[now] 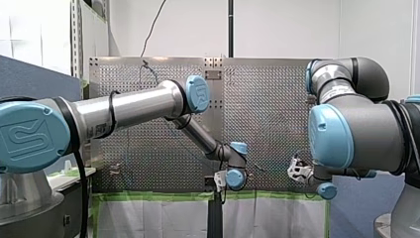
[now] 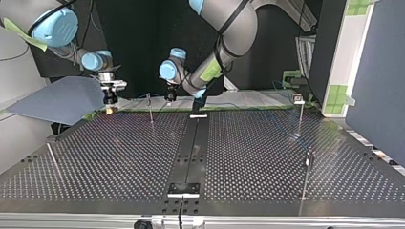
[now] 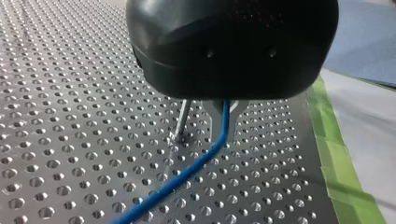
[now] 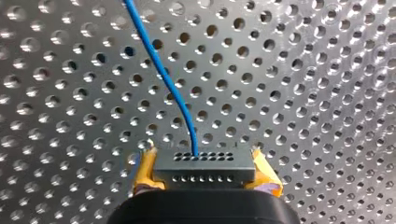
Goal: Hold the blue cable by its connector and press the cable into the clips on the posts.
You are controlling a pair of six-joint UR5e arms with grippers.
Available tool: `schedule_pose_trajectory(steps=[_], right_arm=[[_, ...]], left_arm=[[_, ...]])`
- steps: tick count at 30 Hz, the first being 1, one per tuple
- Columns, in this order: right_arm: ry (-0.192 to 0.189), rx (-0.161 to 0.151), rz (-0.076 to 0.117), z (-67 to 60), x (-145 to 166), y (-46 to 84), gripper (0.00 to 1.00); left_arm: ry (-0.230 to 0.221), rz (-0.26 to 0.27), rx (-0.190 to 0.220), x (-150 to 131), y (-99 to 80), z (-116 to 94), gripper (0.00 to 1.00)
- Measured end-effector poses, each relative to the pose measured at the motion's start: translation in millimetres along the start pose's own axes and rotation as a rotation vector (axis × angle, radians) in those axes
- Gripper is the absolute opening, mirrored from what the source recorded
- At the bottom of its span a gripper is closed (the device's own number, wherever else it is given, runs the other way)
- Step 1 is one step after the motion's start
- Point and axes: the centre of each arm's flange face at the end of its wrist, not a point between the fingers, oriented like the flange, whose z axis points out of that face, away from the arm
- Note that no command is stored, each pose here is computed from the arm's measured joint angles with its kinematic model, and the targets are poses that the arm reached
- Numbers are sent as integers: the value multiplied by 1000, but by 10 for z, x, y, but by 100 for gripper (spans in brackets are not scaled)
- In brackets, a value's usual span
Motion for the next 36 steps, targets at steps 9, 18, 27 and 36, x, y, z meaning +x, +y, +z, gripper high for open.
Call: schedule_pose_trajectory(steps=[9,18,27,36], right_arm=[[23,9,11,206,89,45,0],[16,-3,10,271,-75,134,0],[3,-33,7,409,-113,271,0],[21,-10,11,662,37,310,0]], left_arm=[[0,-9,24,-29,10,45,0],[-35,-42,38,-182,44,194,0],[-63,-60,31,-322,110,323,0],[-93,-74,31,-482,141,449,0]])
